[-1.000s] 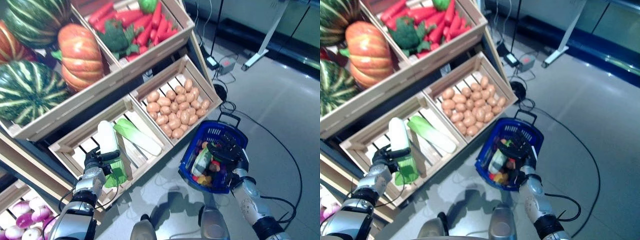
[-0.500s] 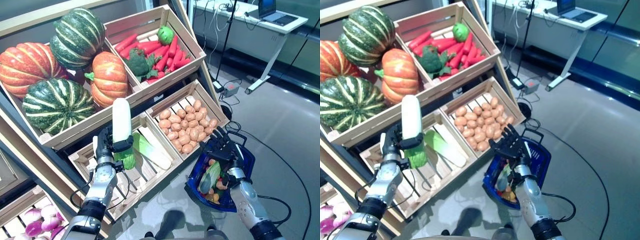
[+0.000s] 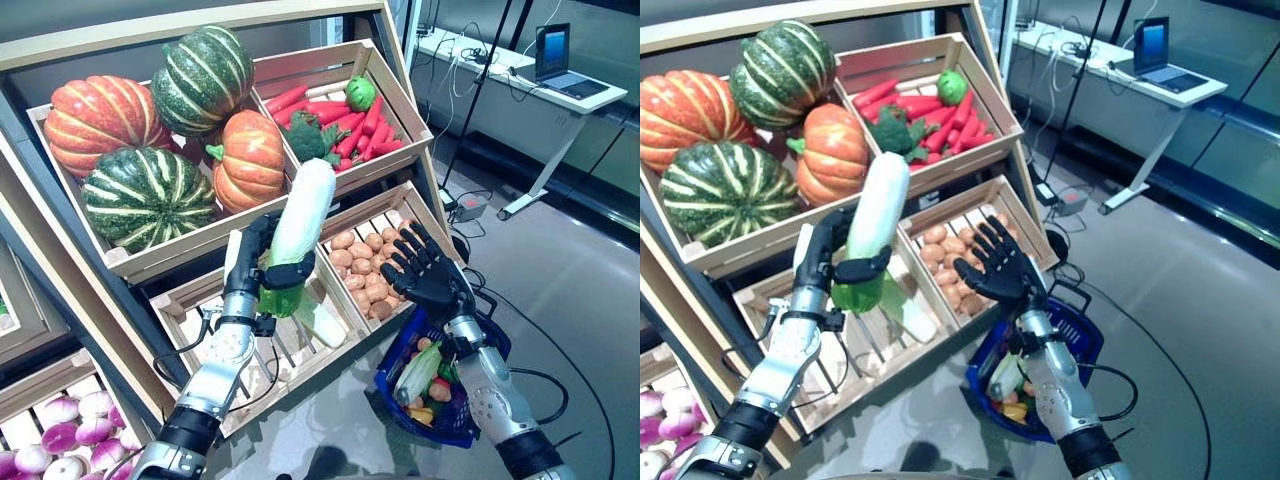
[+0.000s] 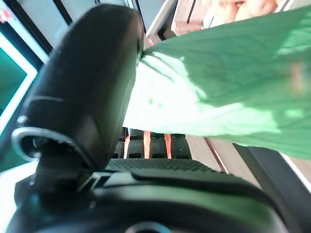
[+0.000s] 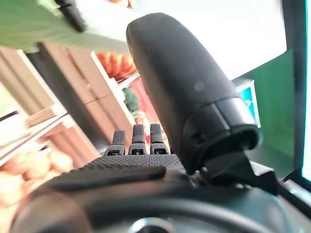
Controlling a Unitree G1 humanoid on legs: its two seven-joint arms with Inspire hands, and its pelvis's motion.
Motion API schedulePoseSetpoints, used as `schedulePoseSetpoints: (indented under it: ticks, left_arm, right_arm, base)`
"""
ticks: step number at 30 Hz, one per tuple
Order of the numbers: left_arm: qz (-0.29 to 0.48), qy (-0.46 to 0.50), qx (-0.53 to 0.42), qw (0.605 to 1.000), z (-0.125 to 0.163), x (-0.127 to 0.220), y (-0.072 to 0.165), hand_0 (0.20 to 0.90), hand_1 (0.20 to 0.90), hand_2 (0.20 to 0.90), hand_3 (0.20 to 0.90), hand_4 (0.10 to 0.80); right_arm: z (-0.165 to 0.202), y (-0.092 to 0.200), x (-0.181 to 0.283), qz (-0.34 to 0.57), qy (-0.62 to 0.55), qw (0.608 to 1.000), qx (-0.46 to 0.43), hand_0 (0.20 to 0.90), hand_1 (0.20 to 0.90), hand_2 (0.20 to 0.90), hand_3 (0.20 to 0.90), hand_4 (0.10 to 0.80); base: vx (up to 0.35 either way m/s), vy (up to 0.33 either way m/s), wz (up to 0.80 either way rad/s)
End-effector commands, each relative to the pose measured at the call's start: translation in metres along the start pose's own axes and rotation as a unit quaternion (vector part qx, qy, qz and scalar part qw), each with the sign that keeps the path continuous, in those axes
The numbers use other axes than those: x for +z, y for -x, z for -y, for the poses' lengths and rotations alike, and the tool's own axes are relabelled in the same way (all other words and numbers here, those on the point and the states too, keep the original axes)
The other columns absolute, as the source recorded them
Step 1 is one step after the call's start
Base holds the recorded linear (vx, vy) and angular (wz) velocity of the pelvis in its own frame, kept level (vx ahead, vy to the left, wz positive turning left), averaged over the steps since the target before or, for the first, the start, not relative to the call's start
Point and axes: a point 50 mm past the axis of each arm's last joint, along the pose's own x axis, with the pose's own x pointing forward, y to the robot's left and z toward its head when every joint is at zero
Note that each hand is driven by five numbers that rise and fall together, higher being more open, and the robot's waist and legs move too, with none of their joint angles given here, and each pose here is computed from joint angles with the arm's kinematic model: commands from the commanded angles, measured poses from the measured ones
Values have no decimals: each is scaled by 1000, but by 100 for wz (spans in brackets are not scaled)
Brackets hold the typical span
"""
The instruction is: Put vegetables into the basket
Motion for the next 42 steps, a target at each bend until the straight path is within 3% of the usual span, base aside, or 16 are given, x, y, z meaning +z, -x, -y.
schedulePoseSetpoints:
  ticks: [1,15,25,42]
  left_arm:
    - [206,-19,-4,978,-6,77,-31,300,300,300,300,400]
    - [284,-56,-54,956,15,108,-34,300,300,300,300,400]
    - [369,-63,-28,927,17,138,-31,300,300,300,300,400]
    - [389,-99,-99,910,38,141,-23,300,300,300,300,400]
  right_arm:
    - [-32,-32,60,155,-21,985,70,900,900,900,900,800]
    - [-46,-50,64,160,-69,982,75,900,900,900,900,800]
    - [-41,-54,44,109,-83,989,50,900,900,900,900,800]
    - [-63,-64,65,155,-107,976,110,900,900,900,900,800]
  base:
    - [0,0,0]
    - [0,0,0]
    - [0,0,0]
    - [0,0,2]
